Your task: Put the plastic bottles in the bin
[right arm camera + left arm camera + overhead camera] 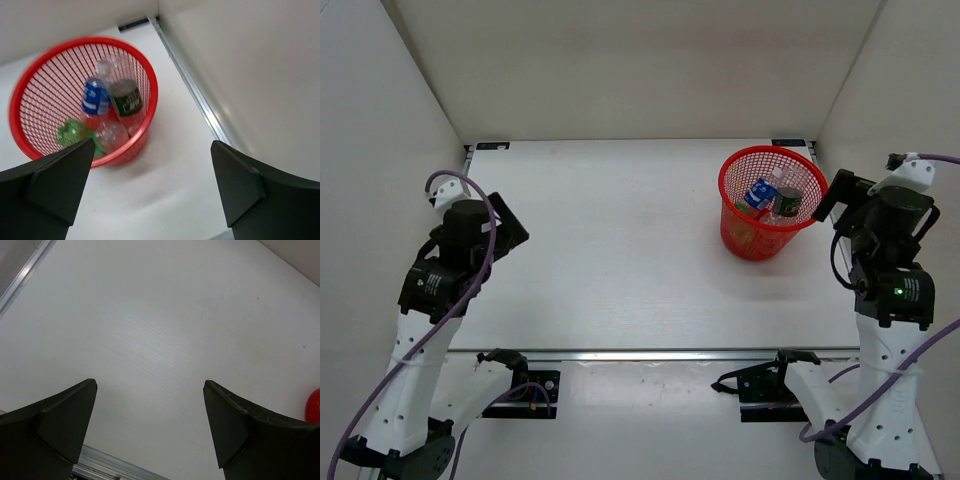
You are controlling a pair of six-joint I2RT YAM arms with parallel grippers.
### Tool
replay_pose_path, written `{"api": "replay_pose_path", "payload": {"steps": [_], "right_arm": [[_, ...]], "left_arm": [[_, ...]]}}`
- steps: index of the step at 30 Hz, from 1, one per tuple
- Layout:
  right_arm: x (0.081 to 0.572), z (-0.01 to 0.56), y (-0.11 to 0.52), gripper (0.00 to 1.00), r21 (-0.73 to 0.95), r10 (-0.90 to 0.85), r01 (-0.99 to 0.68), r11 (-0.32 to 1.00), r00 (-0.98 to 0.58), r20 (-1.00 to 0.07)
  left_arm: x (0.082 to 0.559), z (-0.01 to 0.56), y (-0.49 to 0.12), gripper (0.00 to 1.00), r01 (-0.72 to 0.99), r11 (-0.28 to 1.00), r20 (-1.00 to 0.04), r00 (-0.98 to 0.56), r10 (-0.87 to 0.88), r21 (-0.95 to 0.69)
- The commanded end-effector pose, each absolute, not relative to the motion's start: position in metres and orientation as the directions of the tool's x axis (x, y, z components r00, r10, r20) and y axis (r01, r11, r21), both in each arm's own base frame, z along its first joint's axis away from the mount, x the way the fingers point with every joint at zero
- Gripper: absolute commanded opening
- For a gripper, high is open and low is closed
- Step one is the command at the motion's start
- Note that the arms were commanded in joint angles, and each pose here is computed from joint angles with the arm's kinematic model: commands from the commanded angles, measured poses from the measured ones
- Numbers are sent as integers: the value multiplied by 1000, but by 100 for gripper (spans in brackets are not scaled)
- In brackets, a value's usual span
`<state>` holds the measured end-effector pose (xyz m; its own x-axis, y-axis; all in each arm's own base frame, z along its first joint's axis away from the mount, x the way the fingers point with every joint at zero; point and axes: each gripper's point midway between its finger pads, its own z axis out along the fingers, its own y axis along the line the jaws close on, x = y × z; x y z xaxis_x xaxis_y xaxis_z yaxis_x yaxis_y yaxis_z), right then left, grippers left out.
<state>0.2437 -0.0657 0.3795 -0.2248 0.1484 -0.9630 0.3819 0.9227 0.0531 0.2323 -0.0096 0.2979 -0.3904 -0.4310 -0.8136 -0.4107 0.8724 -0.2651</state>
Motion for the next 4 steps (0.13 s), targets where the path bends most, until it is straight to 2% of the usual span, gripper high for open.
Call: {"api": "replay_pose_path", "payload": {"steps": [1,4], "right_arm": [[246,341,-70,99,13,169,409,912,-347,-923],[246,334,-72,99,6,179,421,907,-372,-911]], "left_arm": [[224,303,0,99,-446,862,-818,-384,-428,-241],[222,304,-1,98,-442,865,-818,-390,-423,-237]]}}
